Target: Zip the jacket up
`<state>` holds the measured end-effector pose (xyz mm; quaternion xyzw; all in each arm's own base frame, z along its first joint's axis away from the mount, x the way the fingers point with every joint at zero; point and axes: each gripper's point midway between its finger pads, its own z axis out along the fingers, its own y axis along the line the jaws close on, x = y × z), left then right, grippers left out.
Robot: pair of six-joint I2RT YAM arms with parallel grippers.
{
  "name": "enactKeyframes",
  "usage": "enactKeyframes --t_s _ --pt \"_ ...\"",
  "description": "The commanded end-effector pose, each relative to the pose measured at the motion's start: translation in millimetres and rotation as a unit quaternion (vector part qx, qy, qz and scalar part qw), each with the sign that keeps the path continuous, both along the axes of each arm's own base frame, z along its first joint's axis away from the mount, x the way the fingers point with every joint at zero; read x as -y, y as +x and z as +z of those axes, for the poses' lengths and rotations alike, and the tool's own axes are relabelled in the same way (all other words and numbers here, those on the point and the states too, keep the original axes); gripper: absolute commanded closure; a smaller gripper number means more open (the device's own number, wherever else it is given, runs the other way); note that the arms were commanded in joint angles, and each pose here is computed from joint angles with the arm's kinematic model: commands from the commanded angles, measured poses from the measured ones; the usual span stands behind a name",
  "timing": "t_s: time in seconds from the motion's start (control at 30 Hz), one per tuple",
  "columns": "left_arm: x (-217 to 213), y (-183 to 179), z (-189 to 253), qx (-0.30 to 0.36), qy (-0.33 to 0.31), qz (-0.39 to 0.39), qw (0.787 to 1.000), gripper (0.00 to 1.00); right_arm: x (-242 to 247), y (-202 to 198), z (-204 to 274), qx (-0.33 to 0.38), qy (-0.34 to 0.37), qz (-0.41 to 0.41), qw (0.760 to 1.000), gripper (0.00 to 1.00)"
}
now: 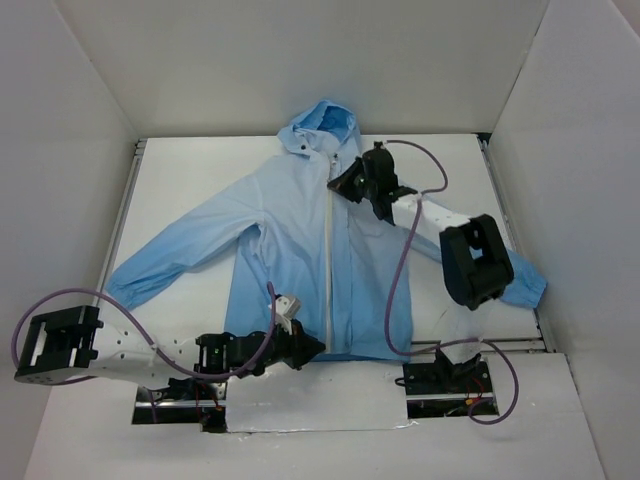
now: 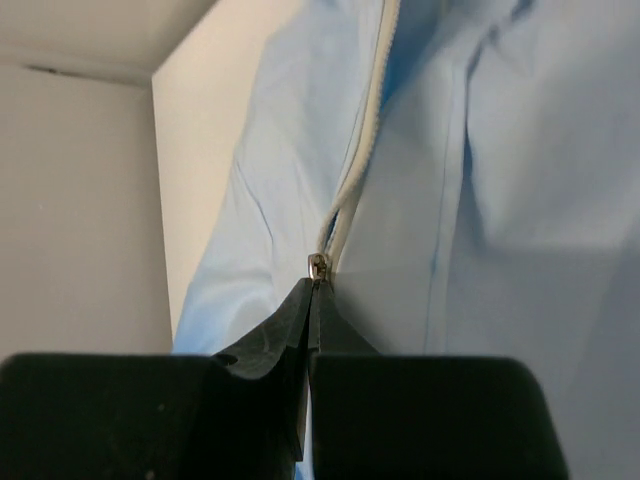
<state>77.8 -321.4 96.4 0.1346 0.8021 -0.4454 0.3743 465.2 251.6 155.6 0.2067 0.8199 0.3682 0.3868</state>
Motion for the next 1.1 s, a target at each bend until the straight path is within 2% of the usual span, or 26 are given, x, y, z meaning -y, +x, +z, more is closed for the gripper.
enactKeyframes --t_s 0.0,0.03,0.07,0.1,0.13,0.17,0.2,0.23,0.27,0.3,0.33,0.37,0.43,0.47,0.57,0.8,0.93,1.07 --pt "-6.4 -26.0 -9.0 -0.023 0.008 -0.029 0.999 1.00 13.1 75.6 89.7 0.139 0.027 -0.036 0.989 1.00" --pt "-8.1 -25.1 -5.5 -0.021 0.007 -0.024 0.999 1.00 11.1 87.1 62.3 0.110 0.013 -0.034 0.993 1.00" --pt "-9.2 -25.6 -4.0 -0.018 0.007 -0.020 1.000 1.00 10.3 97.8 60.0 0.107 0.011 -0.033 0.994 1.00" --pt "-10.1 -27.6 -2.2 -0.010 0.007 -0.019 1.000 1.00 10.8 114.7 85.8 0.131 0.021 -0.037 0.990 1.00" --pt "-11.0 -27.3 3.4 -0.005 0.000 -0.017 1.000 1.00 8.0 125.5 58.2 0.104 0.013 -0.035 0.994 1.00" --pt "-11.1 -28.0 7.9 0.005 -0.007 -0.018 1.000 1.00 6.6 140.2 79.2 0.125 0.021 -0.036 0.991 1.00" --pt "-10.7 -33.2 11.5 0.010 -0.014 -0.027 0.999 1.00 7.4 149.5 78.5 0.125 0.022 -0.038 0.991 1.00" --pt "-12.6 -33.3 15.0 0.015 -0.023 -0.027 0.999 1.00 12.0 161.6 48.7 0.097 0.011 -0.042 0.994 1.00" --pt "-12.6 -35.8 17.9 0.019 -0.031 -0.033 0.999 1.00 12.7 174.9 72.2 0.122 0.018 -0.046 0.991 1.00" --pt "-9.5 -41.2 27.6 0.035 -0.049 -0.050 0.997 1.00 15.5 182.9 74.2 0.127 0.017 -0.050 0.990 1.00" --pt "-12.2 -43.9 25.9 0.039 -0.054 -0.058 0.996 1.00 21.0 193.2 53.1 0.112 0.008 -0.056 0.992 1.00" --pt "-13.3 -46.1 26.0 0.044 -0.059 -0.064 0.995 1.00 24.2 204.4 82.4 0.143 0.016 -0.061 0.988 1.00" --pt "-15.5 -48.7 26.4 0.057 -0.066 -0.076 0.993 1.00 33.9 218.1 77.9 0.142 0.015 -0.070 0.987 1.00" --pt "-17.0 -48.1 24.1 0.060 -0.062 -0.076 0.993 1.00 47.6 225.8 101.0 0.166 0.021 -0.080 0.983 1.00" --pt "-23.7 -45.4 11.4 0.067 -0.040 -0.072 0.994 1.00 80.0 234.1 131.0 0.198 0.032 -0.101 0.974 1.00" --pt "-42.8 -32.4 -18.3 0.052 -0.016 -0.028 0.998 1.00 132.4 216.6 224.8 0.290 0.006 -0.123 0.949 1.00" --pt "-47.1 -25.7 -25.4 0.044 -0.008 -0.002 0.999 1.00 147.7 209.7 245.7 0.311 0.007 -0.121 0.943 1.00" --pt "-47.1 -13.8 -24.1 0.041 0.018 0.044 0.998 1.00 126.6 206.9 238.2 0.329 0.008 -0.056 0.943 1.00"
